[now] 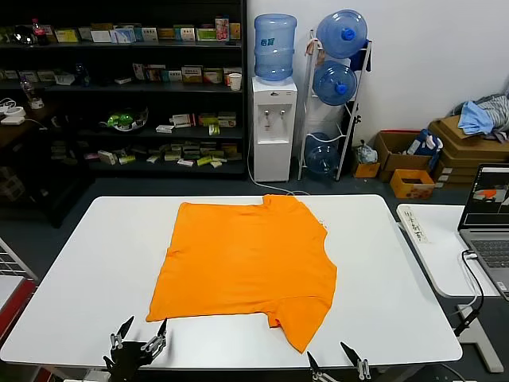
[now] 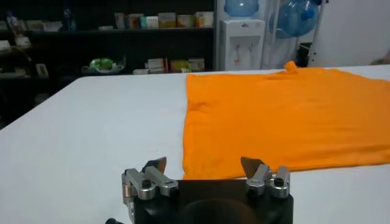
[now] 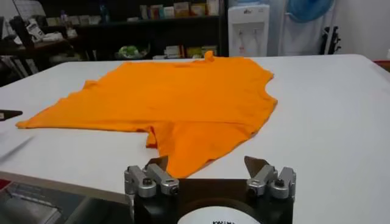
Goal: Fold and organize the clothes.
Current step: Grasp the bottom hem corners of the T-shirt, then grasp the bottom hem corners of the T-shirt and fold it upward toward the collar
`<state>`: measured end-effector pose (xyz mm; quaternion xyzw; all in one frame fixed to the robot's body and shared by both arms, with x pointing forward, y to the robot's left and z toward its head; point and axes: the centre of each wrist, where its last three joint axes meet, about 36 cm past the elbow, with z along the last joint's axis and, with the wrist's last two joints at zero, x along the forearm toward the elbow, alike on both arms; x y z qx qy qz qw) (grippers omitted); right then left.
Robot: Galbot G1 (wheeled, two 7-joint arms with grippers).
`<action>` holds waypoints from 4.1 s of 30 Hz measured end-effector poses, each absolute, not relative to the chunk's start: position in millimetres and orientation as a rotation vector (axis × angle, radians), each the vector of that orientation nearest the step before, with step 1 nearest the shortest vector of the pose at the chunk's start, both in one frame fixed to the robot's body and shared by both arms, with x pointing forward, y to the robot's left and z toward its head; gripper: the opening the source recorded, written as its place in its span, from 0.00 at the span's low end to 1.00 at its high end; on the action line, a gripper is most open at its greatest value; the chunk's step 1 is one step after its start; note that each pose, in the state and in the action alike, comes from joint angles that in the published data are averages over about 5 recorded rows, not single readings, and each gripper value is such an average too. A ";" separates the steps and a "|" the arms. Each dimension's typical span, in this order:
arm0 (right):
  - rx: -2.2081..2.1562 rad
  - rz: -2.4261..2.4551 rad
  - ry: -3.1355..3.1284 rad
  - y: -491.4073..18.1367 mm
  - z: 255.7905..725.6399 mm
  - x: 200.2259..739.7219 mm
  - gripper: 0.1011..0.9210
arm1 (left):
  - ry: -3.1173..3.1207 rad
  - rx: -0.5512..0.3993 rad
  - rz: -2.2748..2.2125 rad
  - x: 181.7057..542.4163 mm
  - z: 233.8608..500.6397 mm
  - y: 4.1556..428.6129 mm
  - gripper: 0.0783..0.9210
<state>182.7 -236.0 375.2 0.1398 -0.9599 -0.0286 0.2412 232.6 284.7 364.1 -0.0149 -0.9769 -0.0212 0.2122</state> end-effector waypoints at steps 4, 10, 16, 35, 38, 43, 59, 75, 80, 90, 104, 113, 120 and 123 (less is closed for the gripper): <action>0.367 -0.095 -2.623 -233.0 373.5 185.6 0.88 | -2.708 -0.037 -0.058 235.9 364.0 287.7 0.88; 0.325 -0.143 -2.613 -220.0 368.0 196.3 0.88 | -2.680 -0.044 -0.029 247.7 362.7 292.5 0.88; 0.298 -0.196 -2.600 -200.5 363.3 210.9 0.88 | -2.657 -0.057 0.002 264.5 358.7 297.5 0.88; 0.258 -0.165 -2.552 -182.0 366.6 224.2 0.88 | -2.616 -0.056 0.012 270.9 359.6 300.3 0.88; 0.251 -0.164 -2.544 -182.6 366.0 225.5 0.88 | -2.611 -0.048 0.008 269.8 358.7 301.9 0.88; 0.243 -0.179 -2.528 -179.6 363.3 228.9 0.88 | -2.603 -0.044 0.004 269.8 355.8 302.9 0.88; 0.250 -0.207 -2.508 -166.6 356.0 233.4 0.48 | -2.596 -0.042 0.012 278.3 347.1 301.7 0.57; 0.268 -0.181 -2.533 -168.9 359.0 225.4 0.03 | -2.598 -0.032 0.029 277.3 348.6 299.8 0.04; 0.275 -0.171 -2.546 -174.9 364.8 218.6 0.03 | -2.599 -0.026 0.042 274.9 353.7 299.5 0.02; 0.298 -0.140 -2.561 -206.1 386.2 196.2 0.03 | -2.594 -0.035 0.076 264.5 375.6 301.1 0.02; 0.350 -0.170 -2.609 -225.1 411.8 191.9 0.03 | -2.541 -0.094 0.144 247.5 412.0 295.9 0.02; 0.327 -0.226 -2.714 -224.4 410.0 252.8 0.03 | -2.618 -0.122 0.202 283.0 414.2 298.0 0.02; 0.325 -0.253 -2.756 -222.7 408.4 300.0 0.03 | -2.684 -0.145 0.233 320.6 410.9 305.1 0.02; 0.323 -0.257 -2.760 -220.9 406.7 317.6 0.03 | -2.706 -0.151 0.248 334.4 406.4 305.6 0.02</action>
